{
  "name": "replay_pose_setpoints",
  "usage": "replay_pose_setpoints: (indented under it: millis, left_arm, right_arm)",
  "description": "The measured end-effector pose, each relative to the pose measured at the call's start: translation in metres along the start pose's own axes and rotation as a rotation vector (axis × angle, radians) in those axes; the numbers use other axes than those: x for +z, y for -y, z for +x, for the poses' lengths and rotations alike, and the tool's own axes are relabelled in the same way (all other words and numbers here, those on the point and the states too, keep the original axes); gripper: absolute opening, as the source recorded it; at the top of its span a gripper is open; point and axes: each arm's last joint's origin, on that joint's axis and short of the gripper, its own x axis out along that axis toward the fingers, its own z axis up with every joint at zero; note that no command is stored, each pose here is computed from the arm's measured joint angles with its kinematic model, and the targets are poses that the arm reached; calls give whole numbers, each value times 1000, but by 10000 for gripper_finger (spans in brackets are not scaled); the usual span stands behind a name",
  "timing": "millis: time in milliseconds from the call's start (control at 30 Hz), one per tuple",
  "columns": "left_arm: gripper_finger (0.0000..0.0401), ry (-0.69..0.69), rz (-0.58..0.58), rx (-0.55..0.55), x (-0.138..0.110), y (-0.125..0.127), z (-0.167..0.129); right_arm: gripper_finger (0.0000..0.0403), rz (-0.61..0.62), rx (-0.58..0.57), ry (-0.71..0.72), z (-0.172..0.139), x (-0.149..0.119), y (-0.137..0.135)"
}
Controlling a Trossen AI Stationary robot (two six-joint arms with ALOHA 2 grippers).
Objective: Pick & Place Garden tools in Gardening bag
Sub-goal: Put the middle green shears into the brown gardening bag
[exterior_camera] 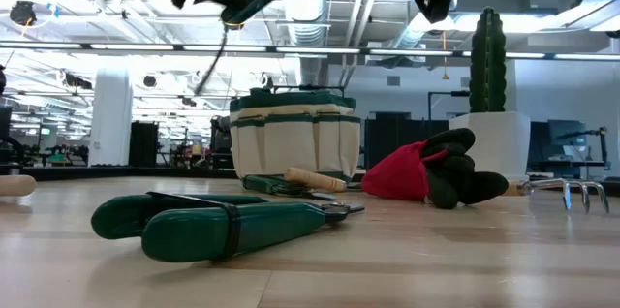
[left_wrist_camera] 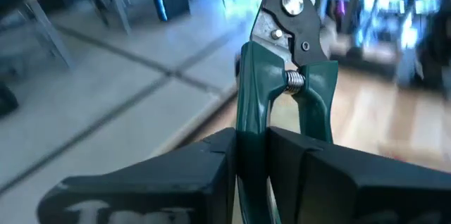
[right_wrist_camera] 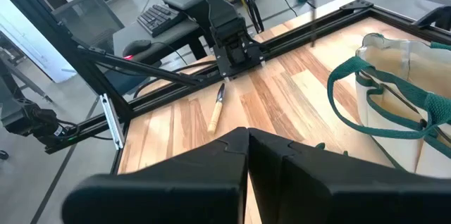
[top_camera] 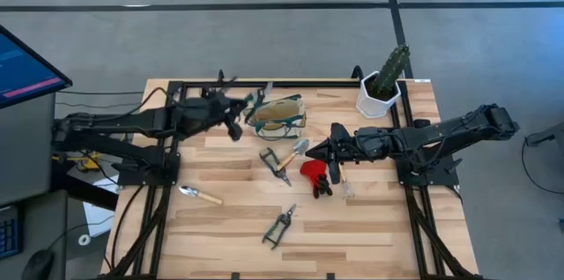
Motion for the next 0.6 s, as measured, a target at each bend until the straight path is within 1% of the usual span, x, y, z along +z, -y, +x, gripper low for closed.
replay_pose_setpoints:
  millis: [167, 233, 367, 467, 600]
  left_arm:
    - [37, 173, -11, 33, 20, -11, 4]
    - [37, 205, -12, 30, 28, -15, 6]
    - [37, 216, 24, 26, 41, -20, 17]
    - [37, 215, 61, 14, 50, -20, 31]
    - [37, 168, 85, 0, 49, -18, 58]
  right_arm:
    - [0, 0, 0, 1, 0, 0, 0]
    - [0, 0, 0, 0, 0, 0, 0]
    - [0, 0, -2, 1, 0, 0, 0]
    - [0, 1, -19, 10, 0, 0, 1]
    - [0, 0, -22, 10, 0, 0, 1]
